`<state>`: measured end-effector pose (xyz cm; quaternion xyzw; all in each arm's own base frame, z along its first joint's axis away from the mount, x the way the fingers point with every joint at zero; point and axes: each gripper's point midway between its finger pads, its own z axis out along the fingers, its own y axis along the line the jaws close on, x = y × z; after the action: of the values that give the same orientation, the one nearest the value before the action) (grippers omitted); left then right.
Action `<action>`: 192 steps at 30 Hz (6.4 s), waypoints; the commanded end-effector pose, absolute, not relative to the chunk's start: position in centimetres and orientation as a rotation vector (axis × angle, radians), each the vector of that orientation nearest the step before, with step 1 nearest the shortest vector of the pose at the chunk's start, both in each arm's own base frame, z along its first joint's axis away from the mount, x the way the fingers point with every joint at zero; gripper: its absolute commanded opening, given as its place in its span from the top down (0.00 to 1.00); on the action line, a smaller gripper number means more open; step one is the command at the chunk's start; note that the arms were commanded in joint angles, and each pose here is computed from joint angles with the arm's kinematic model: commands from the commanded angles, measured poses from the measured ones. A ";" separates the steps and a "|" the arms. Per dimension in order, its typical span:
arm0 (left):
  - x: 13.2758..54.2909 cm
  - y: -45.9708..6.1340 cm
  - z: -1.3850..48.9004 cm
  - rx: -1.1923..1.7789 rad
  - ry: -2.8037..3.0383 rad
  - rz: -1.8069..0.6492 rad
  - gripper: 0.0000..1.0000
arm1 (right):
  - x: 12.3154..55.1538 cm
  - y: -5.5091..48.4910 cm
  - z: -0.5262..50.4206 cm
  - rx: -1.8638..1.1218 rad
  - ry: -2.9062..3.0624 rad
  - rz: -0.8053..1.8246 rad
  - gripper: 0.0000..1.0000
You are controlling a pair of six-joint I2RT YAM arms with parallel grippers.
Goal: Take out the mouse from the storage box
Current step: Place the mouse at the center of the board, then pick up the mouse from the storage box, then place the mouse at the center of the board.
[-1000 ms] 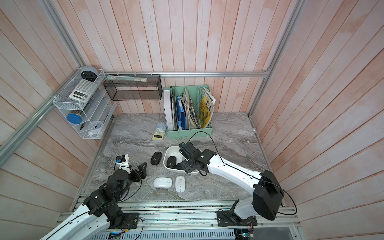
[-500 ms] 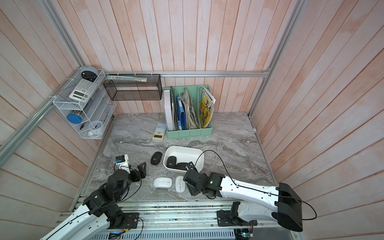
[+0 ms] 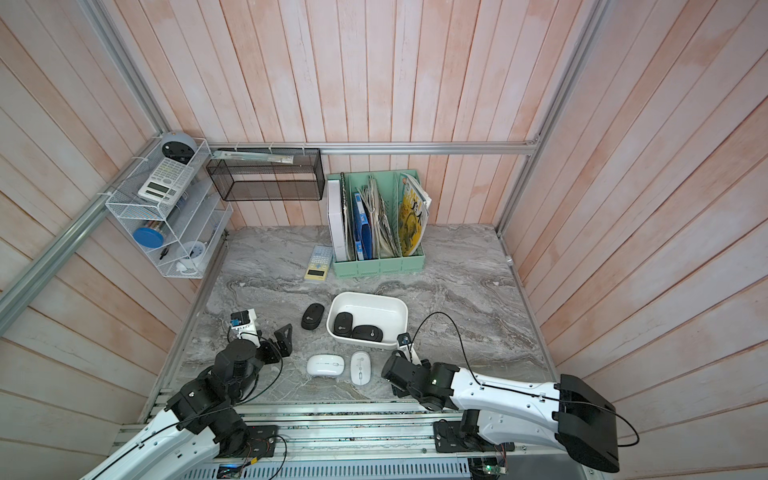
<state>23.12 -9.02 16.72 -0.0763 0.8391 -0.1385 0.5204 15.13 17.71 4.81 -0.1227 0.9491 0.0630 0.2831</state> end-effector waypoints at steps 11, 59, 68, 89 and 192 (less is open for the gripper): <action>23.2 -9.2 16.5 -0.169 2.009 -0.341 0.00 | 17.3 19.2 4.4 -0.195 2.504 0.258 0.31; 28.4 -26.1 12.5 0.272 2.666 0.058 0.14 | 21.4 12.1 10.9 -0.075 2.342 0.186 0.07; 30.1 -27.5 9.0 0.267 2.729 0.165 0.24 | 21.4 12.4 10.8 -0.090 2.341 0.210 0.07; 31.0 -30.2 3.3 0.261 2.882 0.096 0.34 | 21.1 12.7 10.9 -0.110 2.335 0.241 0.07; 26.0 -42.6 16.0 0.471 2.582 -0.436 0.53 | 20.1 1.8 16.1 0.513 2.228 0.017 0.07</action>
<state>26.50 -40.81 16.82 0.1667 0.9423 -0.1502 0.2485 21.11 3.00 17.30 0.1703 0.8856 0.0182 0.4318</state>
